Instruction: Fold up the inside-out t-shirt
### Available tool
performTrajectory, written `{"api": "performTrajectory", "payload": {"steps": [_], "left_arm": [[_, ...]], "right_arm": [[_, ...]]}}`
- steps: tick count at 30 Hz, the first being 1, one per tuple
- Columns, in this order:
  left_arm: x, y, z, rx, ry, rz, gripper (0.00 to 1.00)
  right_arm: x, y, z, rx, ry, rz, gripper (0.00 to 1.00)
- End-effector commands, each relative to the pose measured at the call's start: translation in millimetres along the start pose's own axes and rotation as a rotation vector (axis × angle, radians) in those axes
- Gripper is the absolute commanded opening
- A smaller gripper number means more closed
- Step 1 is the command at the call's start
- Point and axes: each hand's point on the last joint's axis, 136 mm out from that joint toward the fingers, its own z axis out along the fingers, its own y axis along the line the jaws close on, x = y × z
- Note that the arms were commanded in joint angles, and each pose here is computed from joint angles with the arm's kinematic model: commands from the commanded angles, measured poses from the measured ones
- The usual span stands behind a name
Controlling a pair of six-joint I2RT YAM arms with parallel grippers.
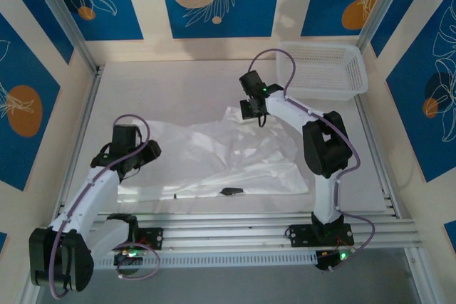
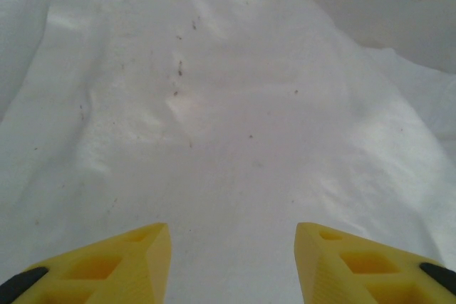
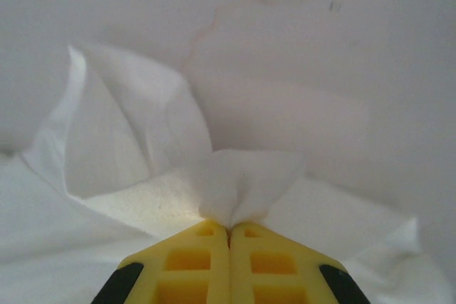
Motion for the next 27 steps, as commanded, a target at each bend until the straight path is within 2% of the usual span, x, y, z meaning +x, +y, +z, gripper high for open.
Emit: {"api": "performTrajectory", "payload": {"steps": [1,2,3,4,9,13,18,27], "left_arm": [[-3.8,-4.3,2.2,0.0,0.001,0.008,0.5],[-7.2,-8.4,3.7,0.011,0.002,0.02,0.51],[-10.0,-11.0,5.5,0.013,0.008,0.035,0.51],[-12.9,-12.0,6.3,0.006,0.012,0.049,0.51],[-19.9,-3.3,0.2,-0.066,0.001,0.087,0.51],[-19.9,-2.6,-1.1,-0.054,-0.028,0.073,0.52],[-13.8,-4.8,7.3,-0.04,0.015,0.064,0.52],[-13.4,-2.0,4.3,-0.05,0.006,0.065,0.52]], "right_arm": [[-47.4,-18.7,2.3,0.097,-0.124,-0.01,0.12],[-56.7,-21.9,6.8,0.101,-0.129,0.003,0.37],[-59.3,-24.7,13.0,0.107,-0.101,0.016,0.58],[-60.8,-28.6,17.1,0.118,-0.067,0.033,0.64],[-44.8,-47.0,11.6,0.143,0.011,0.086,0.67],[-8.3,-61.8,6.3,0.079,0.039,0.142,0.67],[26.3,-76.4,16.4,0.045,0.116,0.126,0.66],[28.4,-76.3,56.6,0.07,0.199,0.058,0.65]]}}
